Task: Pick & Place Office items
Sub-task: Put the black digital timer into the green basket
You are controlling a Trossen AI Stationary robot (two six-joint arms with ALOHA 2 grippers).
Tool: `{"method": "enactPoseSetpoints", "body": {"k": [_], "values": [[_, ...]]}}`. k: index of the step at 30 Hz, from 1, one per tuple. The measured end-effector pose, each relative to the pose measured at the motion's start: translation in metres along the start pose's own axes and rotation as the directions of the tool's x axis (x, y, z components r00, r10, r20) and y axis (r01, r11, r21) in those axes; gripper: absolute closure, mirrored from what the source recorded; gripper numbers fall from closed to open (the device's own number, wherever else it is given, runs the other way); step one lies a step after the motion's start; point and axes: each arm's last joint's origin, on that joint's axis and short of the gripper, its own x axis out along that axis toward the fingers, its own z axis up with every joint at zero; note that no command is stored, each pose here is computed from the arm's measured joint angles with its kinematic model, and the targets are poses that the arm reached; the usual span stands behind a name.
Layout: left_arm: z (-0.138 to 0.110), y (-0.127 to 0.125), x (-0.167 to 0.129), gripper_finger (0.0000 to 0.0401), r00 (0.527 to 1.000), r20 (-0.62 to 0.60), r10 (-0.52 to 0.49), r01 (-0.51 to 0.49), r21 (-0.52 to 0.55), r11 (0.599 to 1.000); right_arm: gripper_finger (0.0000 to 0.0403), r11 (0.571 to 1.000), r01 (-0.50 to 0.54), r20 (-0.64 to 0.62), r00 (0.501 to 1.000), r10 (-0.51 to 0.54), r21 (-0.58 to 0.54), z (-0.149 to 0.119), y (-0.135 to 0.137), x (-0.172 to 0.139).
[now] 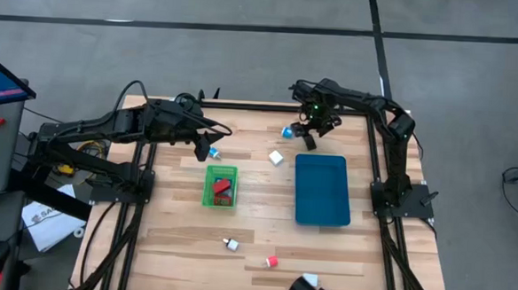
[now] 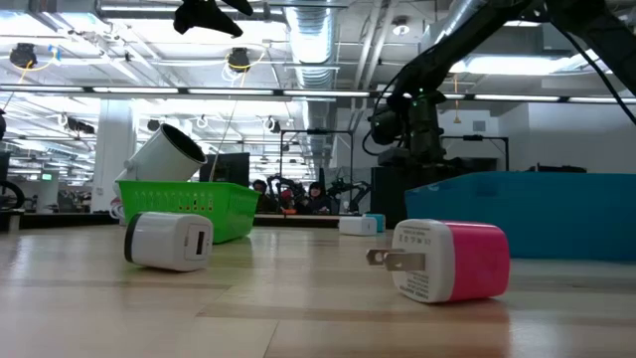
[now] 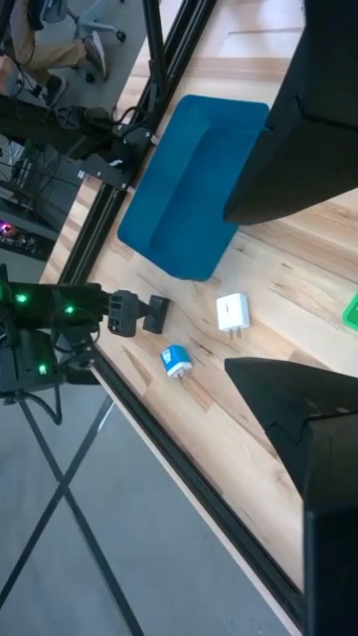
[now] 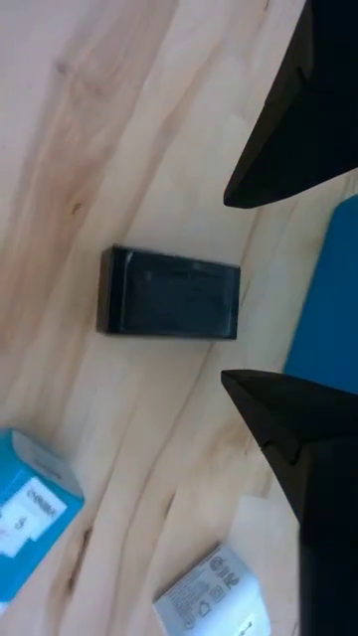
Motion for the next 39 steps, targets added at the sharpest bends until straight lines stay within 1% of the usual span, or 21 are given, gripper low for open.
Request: {"method": "enactPoseSetpoints", "body": {"k": [5, 10, 14, 17, 22, 24, 28, 30, 33, 35, 39], "values": [[0.0, 0.0, 0.0, 0.0174, 1.0, 0.002, -0.002, 0.002, -0.001, 1.0, 0.0131, 1.0, -0.01, -0.049, 0.999, 0.01, 0.013, -0.001, -0.007, -0.001], [0.002, -0.001, 0.0, 0.0174, 1.0, 0.02, -0.009, 0.009, -0.007, 1.0, 0.0131, 0.996, -0.082, -0.098, 0.991, 0.086, 0.04, -0.003, -0.006, -0.001], [0.004, -0.001, 0.0, 0.0174, 0.999, 0.036, -0.014, 0.014, -0.012, 1.0, 0.0131, 0.993, -0.108, -0.117, 0.987, 0.113, 0.048, -0.004, -0.006, -0.001], [0.004, -0.001, 0.0, 0.0174, 0.999, 0.038, -0.014, 0.015, -0.012, 1.0, 0.0131, 0.993, -0.107, -0.124, 0.986, 0.113, 0.049, -0.005, -0.006, -0.001], [0.004, -0.001, 0.0, 0.0174, 0.999, 0.038, -0.014, 0.014, -0.015, 1.0, 0.0131, 0.994, -0.105, -0.12, 0.987, 0.108, 0.035, -0.004, -0.006, -0.001], [0.004, -0.001, 0.0, 0.0174, 0.999, 0.038, -0.014, 0.014, -0.017, 1.0, 0.0131, 0.996, -0.088, -0.094, 0.992, 0.09, 0.024, -0.003, -0.004, -0.001], [0.004, -0.001, 0.0, 0.0174, 0.999, 0.038, -0.012, 0.013, -0.021, 1.0, 0.0131, 0.992, -0.116, -0.042, 0.992, 0.118, 0.04, 0.0, 0.004, 0.0], [0.004, -0.001, 0.0, 0.0174, 0.999, 0.038, -0.012, 0.013, -0.022, 1.0, 0.0131, 0.991, -0.121, -0.046, 0.991, 0.124, 0.055, 0.003, 0.007, 0.006], [0.004, -0.001, 0.0, 0.0174, 0.999, 0.038, -0.012, 0.013, -0.023, 1.0, 0.0131, 0.993, -0.094, -0.138, 0.985, 0.103, 0.07, 0.005, 0.005, 0.025], [0.004, -0.001, 0.0, 0.0174, 0.999, 0.037, -0.012, 0.013, -0.023, 1.0, 0.0131, 0.994, -0.091, -0.183, 0.978, 0.1, 0.056, 0.006, 0.006, 0.036], [0.003, -0.002, 0.0, 0.0174, 0.999, 0.036, -0.016, 0.018, -0.037, 0.999, 0.0131, 0.996, -0.085, -0.203, 0.975, 0.091, 0.039, 0.006, 0.01, 0.041]]}}
